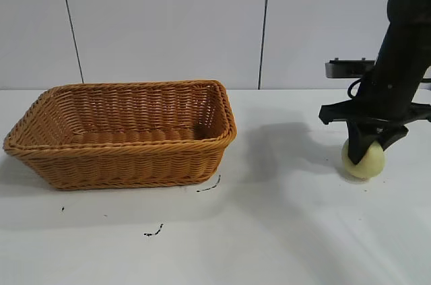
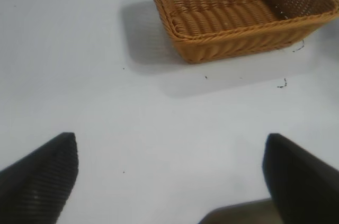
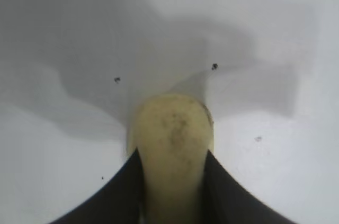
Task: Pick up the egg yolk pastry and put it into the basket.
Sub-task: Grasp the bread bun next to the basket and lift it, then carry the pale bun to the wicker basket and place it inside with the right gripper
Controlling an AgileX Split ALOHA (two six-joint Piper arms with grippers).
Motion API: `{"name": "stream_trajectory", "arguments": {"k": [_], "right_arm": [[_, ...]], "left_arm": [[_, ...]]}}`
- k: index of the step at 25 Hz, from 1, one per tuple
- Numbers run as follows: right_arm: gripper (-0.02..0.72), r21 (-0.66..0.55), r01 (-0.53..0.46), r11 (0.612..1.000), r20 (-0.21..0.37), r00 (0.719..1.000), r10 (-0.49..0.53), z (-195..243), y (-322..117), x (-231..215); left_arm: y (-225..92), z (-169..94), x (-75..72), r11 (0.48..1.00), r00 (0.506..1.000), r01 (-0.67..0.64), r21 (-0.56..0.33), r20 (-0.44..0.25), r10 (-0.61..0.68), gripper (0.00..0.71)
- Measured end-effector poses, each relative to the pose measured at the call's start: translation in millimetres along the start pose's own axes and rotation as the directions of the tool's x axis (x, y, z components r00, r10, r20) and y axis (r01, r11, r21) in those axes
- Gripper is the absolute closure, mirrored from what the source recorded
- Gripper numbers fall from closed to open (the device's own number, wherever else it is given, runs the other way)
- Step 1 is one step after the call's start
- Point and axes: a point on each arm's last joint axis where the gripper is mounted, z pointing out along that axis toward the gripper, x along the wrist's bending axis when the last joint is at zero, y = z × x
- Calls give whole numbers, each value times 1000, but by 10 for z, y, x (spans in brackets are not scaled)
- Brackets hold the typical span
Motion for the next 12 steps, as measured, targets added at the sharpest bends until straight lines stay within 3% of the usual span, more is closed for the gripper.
{"name": "stream_trajectory", "arguments": {"k": [7, 12], "right_arm": [[552, -134, 27, 991, 3, 1000, -27, -1002, 192, 65], [552, -178, 34, 983, 3, 999, -34, -1306, 288, 97]], "left_arm": [[0, 0, 0, 1000, 1000, 0, 0, 0, 0, 15], [0, 0, 0, 1000, 1000, 0, 0, 0, 0, 15]]}}
